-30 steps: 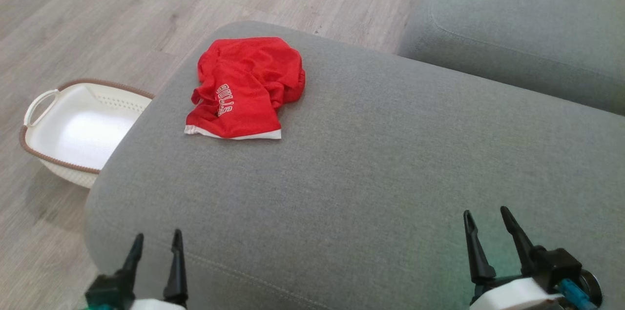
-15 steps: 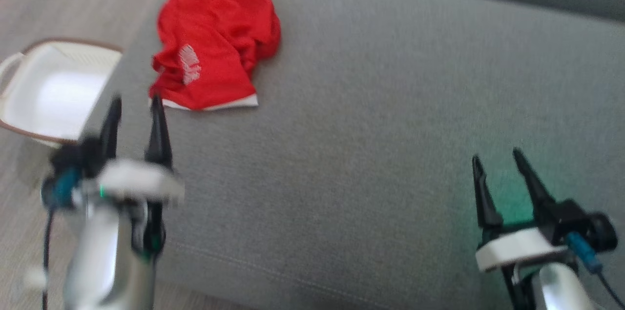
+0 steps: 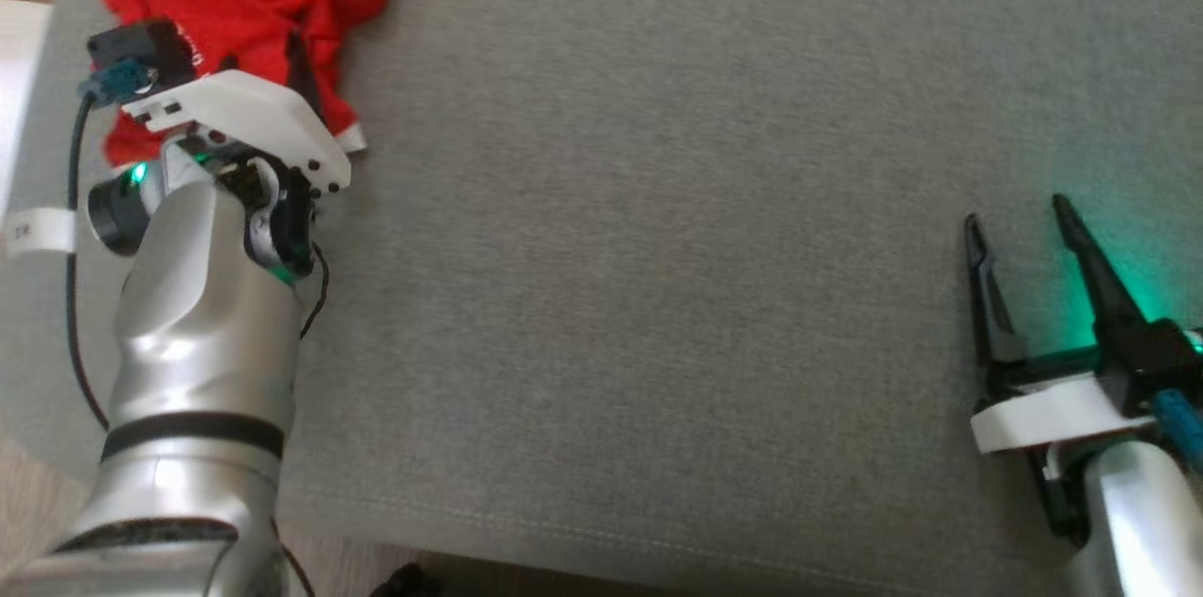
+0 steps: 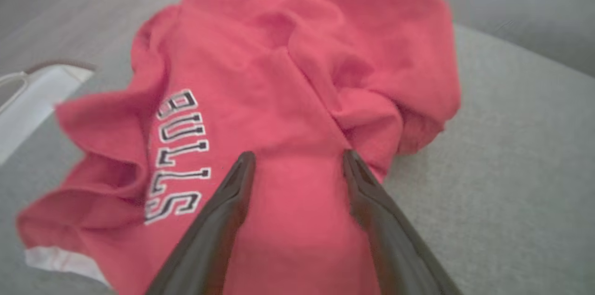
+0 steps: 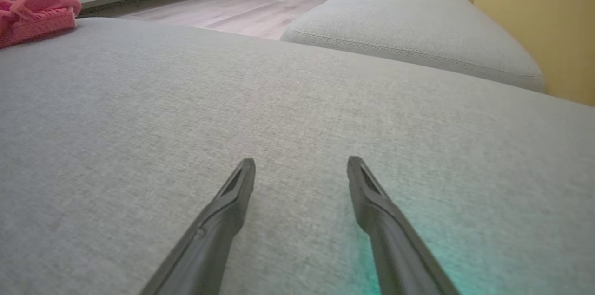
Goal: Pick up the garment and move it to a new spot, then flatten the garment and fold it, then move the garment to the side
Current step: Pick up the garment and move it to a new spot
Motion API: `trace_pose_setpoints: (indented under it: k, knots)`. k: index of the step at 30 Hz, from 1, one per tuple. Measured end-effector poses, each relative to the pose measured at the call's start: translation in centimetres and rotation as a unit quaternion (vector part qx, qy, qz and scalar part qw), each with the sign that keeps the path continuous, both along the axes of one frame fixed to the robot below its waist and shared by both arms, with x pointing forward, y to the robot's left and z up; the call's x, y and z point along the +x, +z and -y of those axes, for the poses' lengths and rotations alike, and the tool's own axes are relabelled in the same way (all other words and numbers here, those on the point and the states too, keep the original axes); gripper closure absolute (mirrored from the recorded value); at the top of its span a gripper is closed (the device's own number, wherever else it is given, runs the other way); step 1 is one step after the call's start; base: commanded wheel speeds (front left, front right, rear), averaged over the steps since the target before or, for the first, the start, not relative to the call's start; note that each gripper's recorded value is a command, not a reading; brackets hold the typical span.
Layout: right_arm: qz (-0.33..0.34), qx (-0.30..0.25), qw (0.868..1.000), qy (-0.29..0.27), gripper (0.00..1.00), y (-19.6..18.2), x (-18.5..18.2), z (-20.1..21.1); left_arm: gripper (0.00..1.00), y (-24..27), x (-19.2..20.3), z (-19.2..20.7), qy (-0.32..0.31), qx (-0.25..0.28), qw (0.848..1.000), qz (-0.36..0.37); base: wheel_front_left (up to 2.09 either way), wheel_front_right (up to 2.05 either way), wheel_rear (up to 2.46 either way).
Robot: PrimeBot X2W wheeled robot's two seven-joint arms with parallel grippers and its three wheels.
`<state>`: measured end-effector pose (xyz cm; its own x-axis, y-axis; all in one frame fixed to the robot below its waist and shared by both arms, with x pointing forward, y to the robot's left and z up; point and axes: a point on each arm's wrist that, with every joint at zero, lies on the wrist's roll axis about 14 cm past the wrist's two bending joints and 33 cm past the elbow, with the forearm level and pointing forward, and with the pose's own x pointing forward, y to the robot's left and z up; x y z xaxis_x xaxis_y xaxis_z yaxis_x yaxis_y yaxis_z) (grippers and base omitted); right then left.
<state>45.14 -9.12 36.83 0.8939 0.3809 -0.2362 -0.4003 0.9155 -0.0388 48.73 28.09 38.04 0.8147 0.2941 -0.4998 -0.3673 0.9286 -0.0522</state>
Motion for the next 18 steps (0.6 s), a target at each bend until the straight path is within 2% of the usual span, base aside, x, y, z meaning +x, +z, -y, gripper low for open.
trace_pose_setpoints:
  k: [3, 4, 5, 6, 10, 18]
  knots:
    - [0.0, -0.006, 1.0, -0.011, 0.0, -0.2, 0.1, 1.1, 0.0, -2.2, 0.2, 0.5, -0.003, -0.006, 0.999, -0.04, 0.0, 0.0, 0.0]
    - [0.0, -0.008, 1.0, -0.014, 0.0, -0.2, 0.1, 1.4, 0.53, -2.4, 0.6, 0.6, -0.005, -0.004, 0.999, -0.045, 0.0, 0.0, 0.0]
    - [-0.001, -0.01, 1.0, -0.017, 0.0, -0.2, 0.1, 1.7, 0.91, -2.4, 1.0, 0.6, -0.008, -0.002, 0.999, -0.048, 0.0, 0.0, 0.0]
    - [-0.003, -0.013, 1.0, -0.02, 0.0, -0.3, 0.0, 2.0, 1.0, -2.4, 1.2, 0.6, -0.01, -0.001, 0.999, -0.05, 0.0, 0.0, 0.0]
    - [0.002, -0.014, 1.0, -0.028, 0.0, 0.4, -0.2, 2.5, 1.0, -1.8, 1.2, 1.1, -0.02, -0.008, 0.999, -0.034, 0.0, 0.0, 0.0]
    - [0.001, 0.005, 0.999, -0.036, 0.0, 1.7, -1.7, 1.8, 1.0, 4.2, 2.7, 2.4, -0.063, -0.009, 0.995, 0.074, 0.0, 0.0, 0.0]
